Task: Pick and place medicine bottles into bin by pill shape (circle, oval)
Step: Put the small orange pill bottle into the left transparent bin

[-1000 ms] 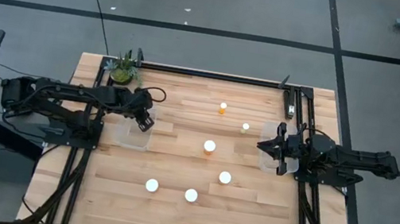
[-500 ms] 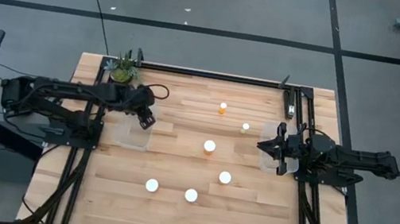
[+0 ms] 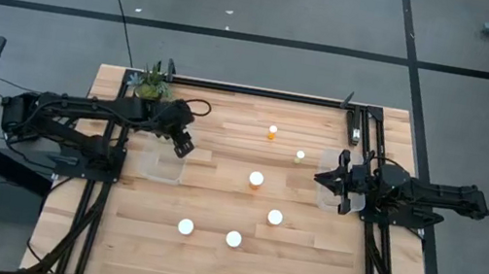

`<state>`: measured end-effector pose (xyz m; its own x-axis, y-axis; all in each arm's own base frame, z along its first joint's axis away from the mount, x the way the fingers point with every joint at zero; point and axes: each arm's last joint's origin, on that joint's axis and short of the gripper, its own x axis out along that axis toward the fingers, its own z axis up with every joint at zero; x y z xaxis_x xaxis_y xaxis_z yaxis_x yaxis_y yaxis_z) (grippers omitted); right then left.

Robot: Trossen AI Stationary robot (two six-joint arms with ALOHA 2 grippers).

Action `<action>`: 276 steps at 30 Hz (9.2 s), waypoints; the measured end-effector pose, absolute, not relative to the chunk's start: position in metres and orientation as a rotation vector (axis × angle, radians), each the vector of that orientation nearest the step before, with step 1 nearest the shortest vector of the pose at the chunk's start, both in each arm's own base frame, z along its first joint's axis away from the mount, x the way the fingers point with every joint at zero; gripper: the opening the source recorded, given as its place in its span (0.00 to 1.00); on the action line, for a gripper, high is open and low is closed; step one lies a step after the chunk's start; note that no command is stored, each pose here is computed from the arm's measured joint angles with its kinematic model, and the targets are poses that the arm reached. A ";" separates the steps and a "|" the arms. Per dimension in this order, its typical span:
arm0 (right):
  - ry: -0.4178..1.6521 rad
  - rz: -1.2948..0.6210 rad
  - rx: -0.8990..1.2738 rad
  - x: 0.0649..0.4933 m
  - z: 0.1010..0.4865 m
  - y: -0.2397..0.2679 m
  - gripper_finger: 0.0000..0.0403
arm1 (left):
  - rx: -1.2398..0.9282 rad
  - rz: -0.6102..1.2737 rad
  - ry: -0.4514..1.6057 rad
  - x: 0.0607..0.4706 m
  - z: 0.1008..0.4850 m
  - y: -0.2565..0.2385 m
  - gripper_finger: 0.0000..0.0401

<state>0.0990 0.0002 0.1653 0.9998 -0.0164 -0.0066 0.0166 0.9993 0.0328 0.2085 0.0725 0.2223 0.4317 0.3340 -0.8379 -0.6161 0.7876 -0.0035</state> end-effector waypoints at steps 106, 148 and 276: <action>0.037 -0.017 0.032 0.101 0.163 0.000 0.11 | 0.086 0.226 0.813 0.453 0.180 0.167 0.62; 0.036 -0.017 0.033 0.101 0.163 0.000 0.11 | 0.190 0.177 1.013 0.469 0.180 0.166 0.49; 0.036 -0.017 0.033 0.101 0.163 0.000 0.11 | -0.042 0.166 1.738 0.418 0.233 0.042 0.31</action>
